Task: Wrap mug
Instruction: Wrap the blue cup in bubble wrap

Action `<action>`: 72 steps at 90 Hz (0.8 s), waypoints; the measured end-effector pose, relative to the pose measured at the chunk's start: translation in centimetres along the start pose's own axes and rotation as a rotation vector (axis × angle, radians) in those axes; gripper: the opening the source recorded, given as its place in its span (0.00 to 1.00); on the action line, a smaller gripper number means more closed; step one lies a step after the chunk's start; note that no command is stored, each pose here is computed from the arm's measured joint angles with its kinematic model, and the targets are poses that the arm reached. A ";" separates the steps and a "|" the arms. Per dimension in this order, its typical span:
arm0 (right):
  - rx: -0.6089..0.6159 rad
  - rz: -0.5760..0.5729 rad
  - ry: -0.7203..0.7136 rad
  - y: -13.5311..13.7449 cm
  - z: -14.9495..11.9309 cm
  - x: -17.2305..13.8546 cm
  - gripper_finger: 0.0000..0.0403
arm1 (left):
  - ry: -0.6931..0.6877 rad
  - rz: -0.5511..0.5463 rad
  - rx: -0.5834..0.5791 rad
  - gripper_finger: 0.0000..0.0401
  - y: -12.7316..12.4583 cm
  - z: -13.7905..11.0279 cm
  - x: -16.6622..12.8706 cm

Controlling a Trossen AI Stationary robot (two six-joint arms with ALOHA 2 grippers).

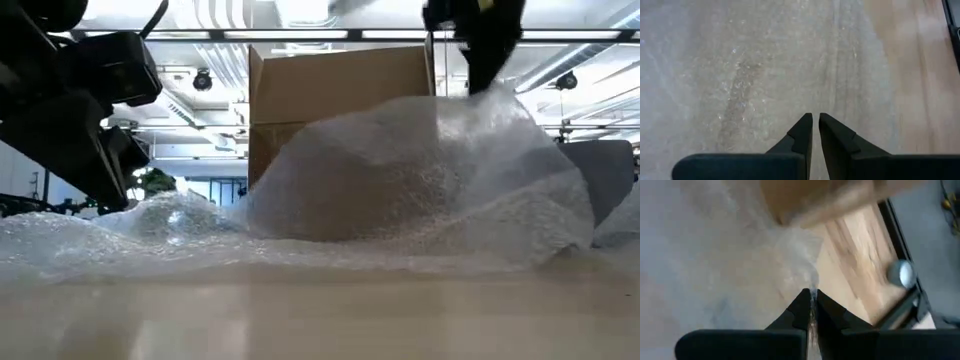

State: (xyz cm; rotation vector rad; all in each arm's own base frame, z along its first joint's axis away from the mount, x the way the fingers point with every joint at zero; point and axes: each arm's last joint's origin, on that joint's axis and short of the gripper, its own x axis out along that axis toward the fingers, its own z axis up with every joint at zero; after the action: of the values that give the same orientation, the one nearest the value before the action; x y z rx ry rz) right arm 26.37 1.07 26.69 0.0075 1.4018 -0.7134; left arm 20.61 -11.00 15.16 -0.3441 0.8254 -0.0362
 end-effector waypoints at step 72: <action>-0.025 0.085 0.014 0.5 0.0 1.8 0.31 | 0.215 0.126 -0.093 0.05 1.9 -2.4 -0.3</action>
State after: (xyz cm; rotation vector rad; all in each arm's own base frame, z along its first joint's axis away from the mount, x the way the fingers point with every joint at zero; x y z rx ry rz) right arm 26.64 0.64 24.85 0.0526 1.4154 -0.6266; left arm 18.45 -9.85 13.23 -0.3792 1.0628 0.0838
